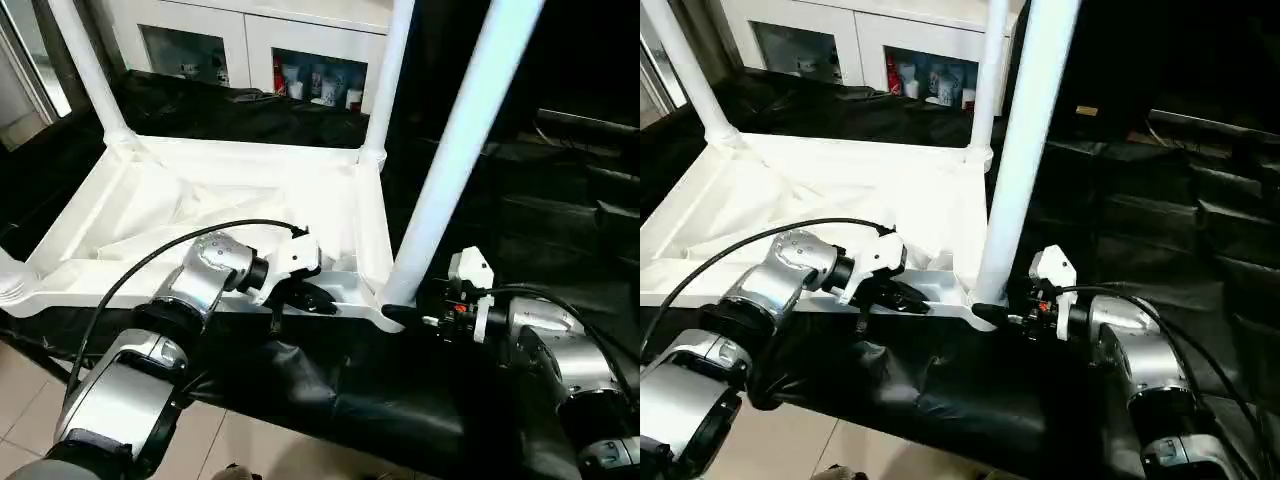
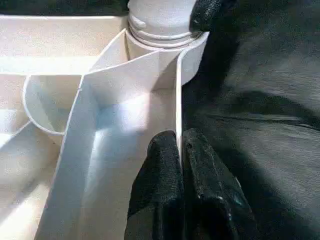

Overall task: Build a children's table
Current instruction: Rotate leg to tighten

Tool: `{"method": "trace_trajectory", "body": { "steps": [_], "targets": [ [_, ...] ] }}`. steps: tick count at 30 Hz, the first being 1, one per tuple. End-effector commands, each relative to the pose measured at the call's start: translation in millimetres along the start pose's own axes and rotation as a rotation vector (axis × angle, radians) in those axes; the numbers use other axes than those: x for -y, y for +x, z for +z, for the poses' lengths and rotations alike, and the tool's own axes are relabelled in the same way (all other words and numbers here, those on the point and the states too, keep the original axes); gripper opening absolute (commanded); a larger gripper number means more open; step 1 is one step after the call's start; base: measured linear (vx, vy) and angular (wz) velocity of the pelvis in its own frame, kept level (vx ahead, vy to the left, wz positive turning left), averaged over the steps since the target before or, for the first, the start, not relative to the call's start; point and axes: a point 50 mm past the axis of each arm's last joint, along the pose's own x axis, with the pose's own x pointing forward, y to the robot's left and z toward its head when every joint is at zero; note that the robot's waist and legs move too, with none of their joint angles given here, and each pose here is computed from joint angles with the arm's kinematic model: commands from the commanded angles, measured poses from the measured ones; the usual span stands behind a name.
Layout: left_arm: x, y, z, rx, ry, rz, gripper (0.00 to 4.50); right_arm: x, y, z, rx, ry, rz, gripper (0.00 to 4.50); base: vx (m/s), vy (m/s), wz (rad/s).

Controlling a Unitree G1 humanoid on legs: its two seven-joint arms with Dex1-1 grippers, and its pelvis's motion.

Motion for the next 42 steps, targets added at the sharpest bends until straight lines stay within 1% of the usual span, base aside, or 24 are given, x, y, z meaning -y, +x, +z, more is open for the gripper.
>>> {"method": "trace_trajectory", "body": {
  "steps": [1,4,5,7,9,10,11,12,13,14,15,16,17,18,19,20,21,23,24,25,28,29,34,42],
  "targets": [
    [-7.3,4,1.8,0.030,-0.025,0.134,0.00,0.4,3.8,-11.9,-0.046,0.032,-0.065,2.62,0.000,0.000,0.00],
    [-11.8,14,5.6,0.036,-0.052,0.232,0.00,4.6,10.4,-21.2,-0.070,0.059,-0.245,2.61,0.000,0.000,0.00],
    [-12.3,23,9.3,0.032,-0.059,0.267,0.00,5.7,18.5,-24.8,-0.064,0.101,-0.359,2.61,0.000,0.000,0.00],
    [-12.1,26,10.3,0.030,-0.059,0.274,0.00,5.8,20.9,-25.2,-0.061,0.114,-0.391,2.61,0.000,0.000,0.00],
    [-10.1,39,16.0,0.032,-0.072,0.285,0.00,7.2,31.7,-25.0,-0.053,0.167,-0.500,2.61,0.000,0.000,0.00],
    [-8.0,49,21.0,0.037,-0.077,0.290,0.00,5.0,41.6,-24.8,-0.048,0.213,-0.540,2.61,0.000,0.000,0.00],
    [-8.0,49,21.0,0.037,-0.077,0.290,0.00,5.0,41.6,-24.8,-0.048,0.213,-0.540,2.61,0.000,0.000,0.00],
    [-3.1,65,31.2,0.051,-0.067,0.281,0.00,-1.6,61.0,-19.7,-0.068,0.182,-0.544,2.61,0.000,0.000,0.00],
    [-1.4,70,34.1,0.058,-0.065,0.273,0.00,-5.5,66.8,-17.5,-0.073,0.159,-0.519,2.61,0.000,0.000,0.00],
    [-1.1,70,34.7,0.059,-0.065,0.271,0.00,-6.4,68.2,-17.1,-0.074,0.153,-0.513,2.61,0.000,0.000,0.00],
    [1.3,76,39.1,0.070,-0.055,0.252,0.00,-11.8,74.2,-13.3,-0.076,0.098,-0.466,2.61,0.000,0.000,0.00],
    [1.5,76,39.5,0.071,-0.054,0.250,0.00,-12.3,74.5,-13.0,-0.074,0.094,-0.461,2.61,0.000,0.000,0.00],
    [1.8,77,40.2,0.072,-0.051,0.248,0.00,-12.9,74.9,-12.5,-0.071,0.088,-0.455,2.96,0.000,0.000,0.00],
    [1.8,77,40.2,0.072,-0.051,0.248,0.00,-12.9,74.9,-12.5,-0.071,0.088,-0.455,2.96,0.000,0.000,0.00],
    [1.3,75,39.5,0.072,-0.050,0.245,0.00,-12.1,73.9,-11.3,-0.066,0.080,-0.446,3.17,0.000,0.000,0.00],
    [1.1,72,37.7,0.071,-0.045,0.232,0.00,-10.5,71.3,-9.3,-0.061,0.060,-0.426,3.17,0.000,0.000,0.00],
    [1.1,72,37.3,0.070,-0.044,0.229,0.00,-10.2,70.7,-8.8,-0.060,0.055,-0.421,3.33,0.000,0.000,0.00],
    [1.1,69,35.0,0.069,-0.041,0.213,0.00,-8.2,67.1,-6.6,-0.056,0.035,-0.399,3.33,0.000,0.000,0.00],
    [1.7,60,29.0,0.067,-0.037,0.162,0.00,-4.1,55.4,-1.6,-0.037,0.004,-0.328,3.33,0.000,0.000,0.00],
    [1.7,60,28.9,0.067,-0.037,0.162,0.00,-4.1,55.3,-1.6,-0.037,0.004,-0.327,3.33,0.000,0.000,0.00],
    [2.0,47,21.2,0.063,-0.028,0.096,0.00,-2.2,32.3,3.2,-0.020,-0.028,-0.175,3.33,0.000,0.000,0.00],
    [2.0,47,21.2,0.063,-0.028,0.096,0.00,-2.2,32.3,3.2,-0.020,-0.028,-0.175,3.33,0.000,0.000,0.00],
    [3.4,26,12.4,0.054,-0.019,-0.019,0.00,-1.8,3.4,8.5,-0.028,-0.032,-0.004,3.33,0.000,0.000,0.00],
    [5.8,8,3.0,0.031,-0.050,-0.105,0.00,-1.8,-3.5,7.5,-0.049,-0.040,0.053,3.33,0.000,0.000,0.00]
  ]
}}
